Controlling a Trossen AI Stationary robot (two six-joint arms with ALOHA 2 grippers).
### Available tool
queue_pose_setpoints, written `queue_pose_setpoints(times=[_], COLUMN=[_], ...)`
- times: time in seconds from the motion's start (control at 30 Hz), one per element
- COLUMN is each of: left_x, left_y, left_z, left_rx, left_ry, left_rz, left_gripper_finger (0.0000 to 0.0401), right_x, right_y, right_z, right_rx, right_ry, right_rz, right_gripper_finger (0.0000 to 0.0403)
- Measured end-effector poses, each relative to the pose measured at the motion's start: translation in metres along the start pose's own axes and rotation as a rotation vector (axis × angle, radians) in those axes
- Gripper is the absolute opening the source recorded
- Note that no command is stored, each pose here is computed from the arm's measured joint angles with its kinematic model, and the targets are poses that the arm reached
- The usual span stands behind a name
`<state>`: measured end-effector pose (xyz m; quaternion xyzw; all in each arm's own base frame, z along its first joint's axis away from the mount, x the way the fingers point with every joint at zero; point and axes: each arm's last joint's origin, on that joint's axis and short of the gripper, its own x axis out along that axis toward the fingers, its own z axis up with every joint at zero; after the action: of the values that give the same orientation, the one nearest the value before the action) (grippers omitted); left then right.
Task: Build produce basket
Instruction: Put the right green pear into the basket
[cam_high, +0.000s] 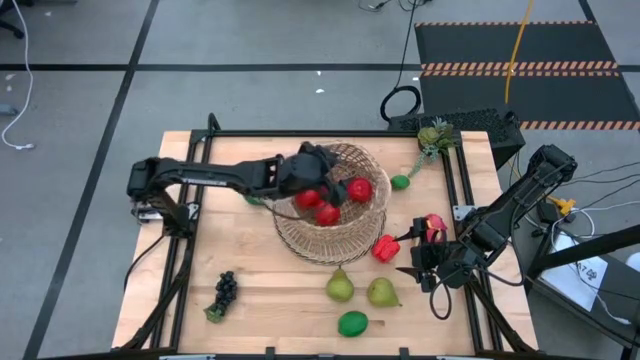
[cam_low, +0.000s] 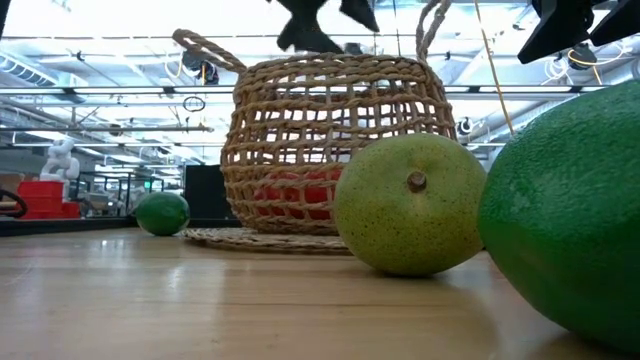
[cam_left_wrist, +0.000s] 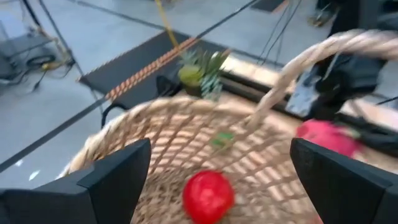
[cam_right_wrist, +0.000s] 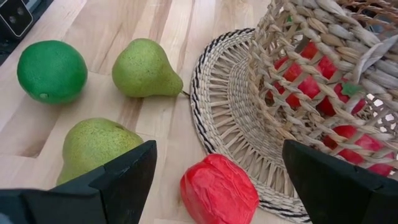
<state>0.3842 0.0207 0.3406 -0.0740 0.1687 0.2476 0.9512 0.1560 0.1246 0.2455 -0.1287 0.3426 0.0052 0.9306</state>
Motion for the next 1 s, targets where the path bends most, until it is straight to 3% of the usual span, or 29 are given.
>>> queue_pose_setpoints(times=[0.23, 0.43, 0.6, 0.87, 1.0], left_x=[-0.053, -0.086, -0.102, -0.122, -0.129], left_y=[-0.024, -0.045, -0.061, -0.079, -0.087], left_z=[0.013, 0.000, -0.017, -0.031, -0.035], left_rx=[0.028, 0.112, 0.160, 0.233, 0.238], left_ry=[-0.045, 0.004, 0.068, 0.093, 0.095], left_rz=[-0.113, -0.053, -0.050, -0.090, -0.119], left_gripper_finger=[0.0372, 0.0334, 0.0303, 0.0275, 0.0265], right_x=[0.000, 0.000, 0.002, 0.018, 0.028], right_y=[0.000, 0.000, 0.005, 0.040, 0.062], right_z=[0.000, 0.000, 0.002, 0.004, -0.002], right_rx=[0.044, 0.137, 0.252, 0.398, 0.472], right_ry=[-0.003, 0.000, 0.019, 0.037, 0.116], right_rz=[0.001, 0.008, 0.081, 0.212, 0.280], right_gripper_finger=[0.0339, 0.0339, 0.0339, 0.0339, 0.0339])
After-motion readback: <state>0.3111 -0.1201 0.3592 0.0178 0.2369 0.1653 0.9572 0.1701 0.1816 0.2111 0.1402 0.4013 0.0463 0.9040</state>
